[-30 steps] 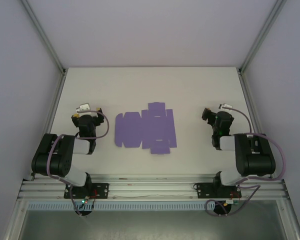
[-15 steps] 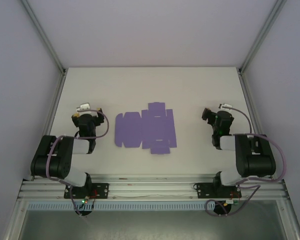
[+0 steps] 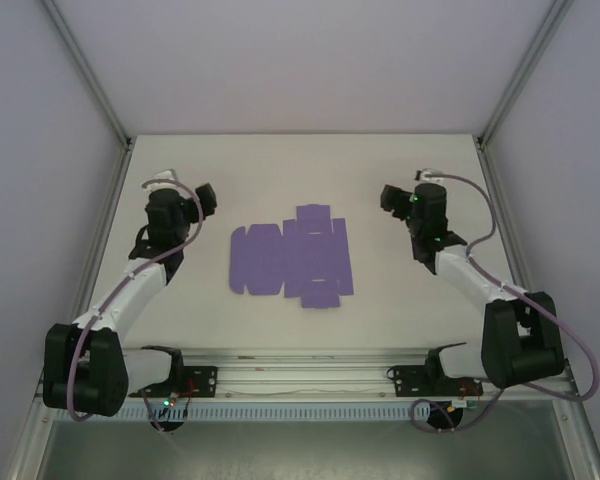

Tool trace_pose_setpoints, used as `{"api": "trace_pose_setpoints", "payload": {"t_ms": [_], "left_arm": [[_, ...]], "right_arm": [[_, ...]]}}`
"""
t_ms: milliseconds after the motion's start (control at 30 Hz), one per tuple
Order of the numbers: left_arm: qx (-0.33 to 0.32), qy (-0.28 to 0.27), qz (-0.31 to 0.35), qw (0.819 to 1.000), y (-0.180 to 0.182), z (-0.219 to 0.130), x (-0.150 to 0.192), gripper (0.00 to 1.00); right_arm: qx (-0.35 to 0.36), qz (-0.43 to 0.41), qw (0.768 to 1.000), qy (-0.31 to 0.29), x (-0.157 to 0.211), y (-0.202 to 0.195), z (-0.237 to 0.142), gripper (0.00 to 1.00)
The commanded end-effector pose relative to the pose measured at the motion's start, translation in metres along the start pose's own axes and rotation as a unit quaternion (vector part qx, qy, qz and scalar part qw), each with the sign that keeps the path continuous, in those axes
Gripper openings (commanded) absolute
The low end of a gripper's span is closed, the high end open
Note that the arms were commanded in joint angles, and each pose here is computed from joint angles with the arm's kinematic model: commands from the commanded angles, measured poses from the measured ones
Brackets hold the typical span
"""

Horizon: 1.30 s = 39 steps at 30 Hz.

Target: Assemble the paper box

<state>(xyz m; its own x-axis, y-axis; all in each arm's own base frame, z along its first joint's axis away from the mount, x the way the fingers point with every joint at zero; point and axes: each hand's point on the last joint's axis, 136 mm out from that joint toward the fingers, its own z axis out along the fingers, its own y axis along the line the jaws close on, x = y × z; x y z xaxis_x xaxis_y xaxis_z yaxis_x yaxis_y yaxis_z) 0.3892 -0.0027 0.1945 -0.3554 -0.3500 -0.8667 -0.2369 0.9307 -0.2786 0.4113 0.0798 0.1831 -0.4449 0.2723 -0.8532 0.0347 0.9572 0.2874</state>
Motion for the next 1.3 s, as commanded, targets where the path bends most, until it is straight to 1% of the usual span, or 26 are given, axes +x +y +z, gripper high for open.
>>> {"api": "trace_pose_setpoints", "payload": {"t_ms": [0, 67, 133, 233, 333, 433, 567, 667, 767, 867, 967, 1033, 1133, 1200, 1267], "left_arm": [[0.015, 0.132, -0.017, 0.991, -0.015, -0.006, 0.063, 1.00], [0.032, 0.179, -0.032, 0.983, -0.024, -0.007, 0.084, 1.00], [0.035, 0.214, -0.044, 0.975, -0.025, -0.006, 0.102, 1.00], [0.023, 0.258, -0.046, 0.965, -0.019, -0.006, 0.126, 1.00], [0.031, 0.299, -0.050, 0.952, -0.022, -0.005, 0.147, 1.00], [0.034, 0.337, -0.050, 0.939, -0.023, -0.006, 0.164, 1.00], [0.059, 0.358, -0.059, 0.930, -0.031, -0.005, 0.176, 1.00], [0.073, 0.365, -0.061, 0.926, -0.035, -0.005, 0.180, 1.00], [0.089, 0.374, -0.060, 0.921, -0.040, -0.003, 0.186, 1.00], [0.079, 0.385, -0.059, 0.918, -0.037, -0.001, 0.192, 1.00], [0.095, 0.389, -0.061, 0.914, -0.040, -0.003, 0.196, 1.00], [0.132, 0.387, -0.074, 0.910, -0.053, -0.005, 0.196, 1.00], [0.194, 0.381, -0.104, 0.898, -0.074, -0.009, 0.192, 0.98], [0.233, 0.371, -0.112, 0.892, -0.087, -0.013, 0.183, 0.97], [0.260, 0.353, -0.126, 0.890, -0.098, -0.018, 0.169, 0.96]], "right_arm": [[-0.038, 0.007, 0.990, 0.136, 0.056, 0.038, 0.005, 0.72], [-0.015, -0.004, 0.980, 0.198, 0.080, 0.045, 0.010, 0.60], [-0.034, -0.015, 0.966, 0.258, 0.104, 0.064, 0.012, 0.49], [-0.045, -0.012, 0.950, 0.308, 0.130, 0.084, 0.016, 0.37], [-0.071, 0.003, 0.937, 0.341, 0.148, 0.102, 0.022, 0.28], [-0.045, 0.013, 0.928, 0.370, 0.171, 0.094, 0.032, 0.27], [0.004, 0.007, 0.918, 0.396, 0.203, 0.070, 0.041, 0.24], [0.027, 0.002, 0.914, 0.405, 0.221, 0.055, 0.043, 0.22], [0.029, 0.008, 0.911, 0.411, 0.234, 0.049, 0.042, 0.22], [0.026, 0.009, 0.910, 0.414, 0.240, 0.045, 0.042, 0.22], [0.032, 0.023, 0.905, 0.423, 0.247, 0.038, 0.042, 0.21], [0.033, 0.026, 0.904, 0.426, 0.251, 0.037, 0.041, 0.20], [0.029, 0.027, 0.903, 0.428, 0.253, 0.037, 0.041, 0.20], [0.029, 0.024, 0.903, 0.428, 0.252, 0.037, 0.040, 0.20], [0.026, 0.021, 0.904, 0.427, 0.252, 0.037, 0.039, 0.20]]}}
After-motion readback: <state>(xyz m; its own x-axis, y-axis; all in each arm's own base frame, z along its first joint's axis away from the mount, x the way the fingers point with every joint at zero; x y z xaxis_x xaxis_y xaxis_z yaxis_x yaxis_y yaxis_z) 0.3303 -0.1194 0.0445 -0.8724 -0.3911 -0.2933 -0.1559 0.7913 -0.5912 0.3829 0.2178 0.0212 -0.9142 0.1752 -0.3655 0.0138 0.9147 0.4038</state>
